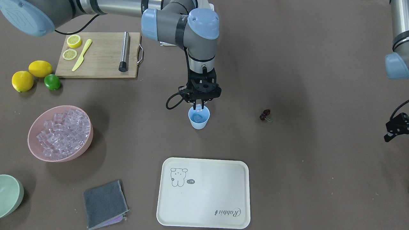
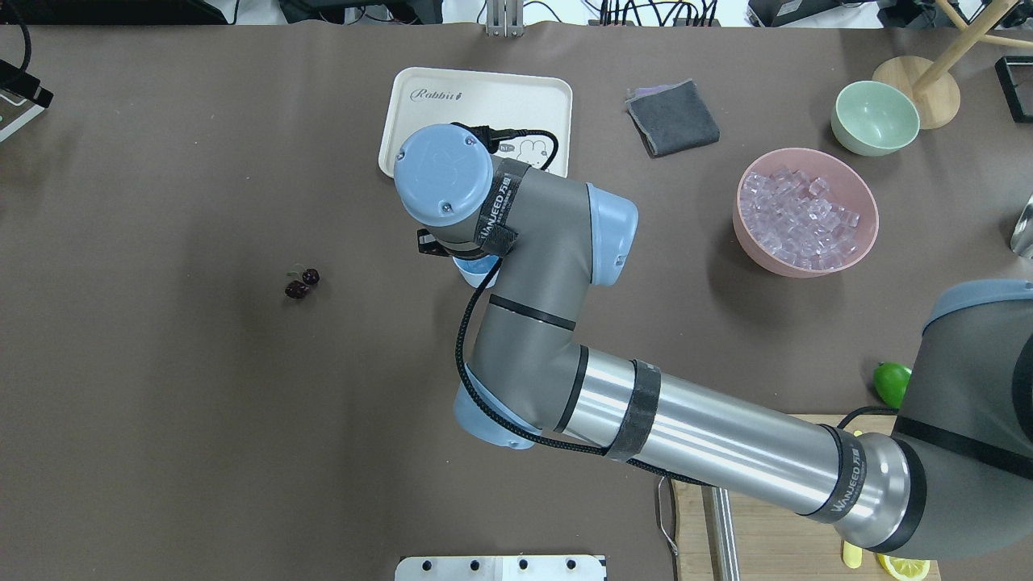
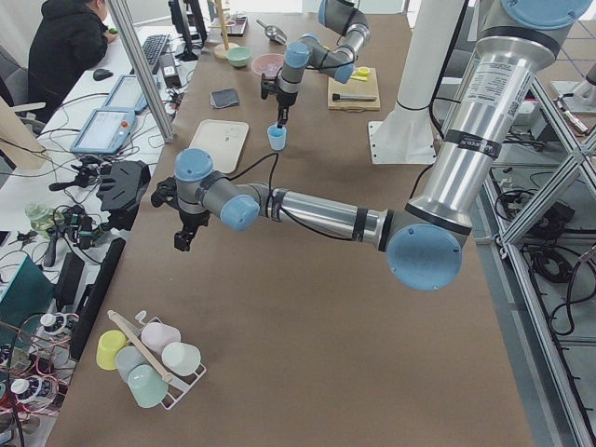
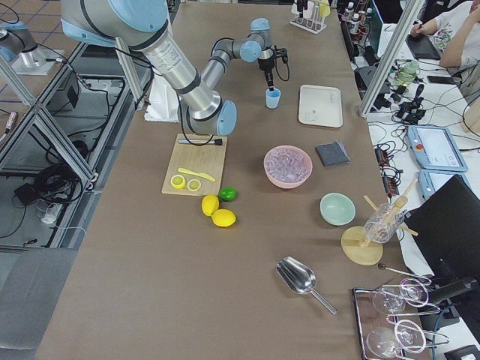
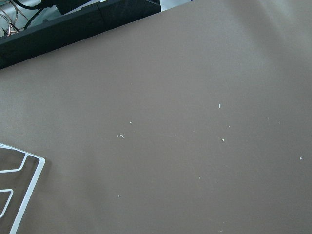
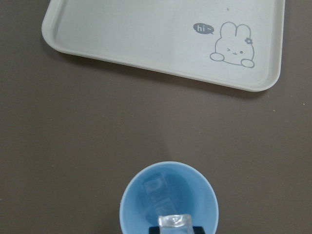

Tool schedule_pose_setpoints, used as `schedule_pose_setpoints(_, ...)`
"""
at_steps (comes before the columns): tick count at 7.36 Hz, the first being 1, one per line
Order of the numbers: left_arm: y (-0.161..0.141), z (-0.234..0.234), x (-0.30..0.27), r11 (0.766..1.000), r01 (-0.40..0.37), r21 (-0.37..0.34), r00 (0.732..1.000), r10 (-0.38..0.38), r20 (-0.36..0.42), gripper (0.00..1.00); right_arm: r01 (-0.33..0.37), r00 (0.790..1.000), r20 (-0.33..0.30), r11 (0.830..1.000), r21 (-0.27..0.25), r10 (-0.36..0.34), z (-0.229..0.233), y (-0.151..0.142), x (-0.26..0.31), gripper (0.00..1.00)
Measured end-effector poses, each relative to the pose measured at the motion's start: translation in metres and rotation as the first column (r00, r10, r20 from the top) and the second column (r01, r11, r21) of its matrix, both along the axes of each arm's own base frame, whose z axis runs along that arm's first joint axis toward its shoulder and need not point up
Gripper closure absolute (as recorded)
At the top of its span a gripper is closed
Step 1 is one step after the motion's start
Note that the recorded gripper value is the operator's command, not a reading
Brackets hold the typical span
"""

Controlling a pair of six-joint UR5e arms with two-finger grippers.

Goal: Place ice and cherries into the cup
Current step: 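Lower the right gripper and release the ice cube into the cup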

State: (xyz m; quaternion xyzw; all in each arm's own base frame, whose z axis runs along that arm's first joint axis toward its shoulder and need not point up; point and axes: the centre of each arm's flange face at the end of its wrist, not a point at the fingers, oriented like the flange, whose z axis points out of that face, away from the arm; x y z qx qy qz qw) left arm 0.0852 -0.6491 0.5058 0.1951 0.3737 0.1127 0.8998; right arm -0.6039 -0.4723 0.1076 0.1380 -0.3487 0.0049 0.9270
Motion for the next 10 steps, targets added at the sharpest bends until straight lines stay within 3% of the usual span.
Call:
schedule_pose_setpoints(2, 0.005, -0.005, -0.001, 1.000, 0.000, 0.011, 1.000, 0.000, -0.006, 0.02, -0.015, 1.000, 0.001, 1.000, 0.002, 0.015, -0.001, -0.010, 0.008, 1.00)
schedule_pose_setpoints(3, 0.008, -0.007, -0.001, 1.000, 0.000, 0.015, 1.000, 0.001, -0.008, 0.02, -0.017, 1.000, 0.001, 1.000, 0.003, 0.017, -0.001, -0.011, 0.009, 0.91)
schedule_pose_setpoints(4, 0.008, -0.008, -0.002, 1.000, -0.001, 0.016, 1.000, 0.001, -0.010, 0.02, -0.018, 1.000, 0.002, 1.000, 0.002, 0.018, -0.002, -0.012, 0.009, 0.70)
schedule_pose_setpoints(6, 0.009, -0.008, -0.001, 1.000, -0.002, 0.016, 1.000, 0.002, -0.010, 0.02, -0.022, 0.999, 0.032, 0.999, 0.023, 0.022, 0.000, -0.014, 0.006, 0.13)
schedule_pose_setpoints(7, 0.009, -0.008, -0.001, 1.000, -0.002, 0.017, 1.000, 0.002, -0.010, 0.02, -0.024, 0.998, 0.052, 0.999, 0.038, 0.022, 0.005, -0.017, 0.001, 0.02)
schedule_pose_setpoints(10, 0.006, -0.011, 0.000, 1.000, 0.001, 0.010, 1.000, -0.001, -0.012, 0.02, -0.031, 0.996, 0.081, 0.998, 0.055, 0.026, 0.007, -0.022, -0.003, 0.02)
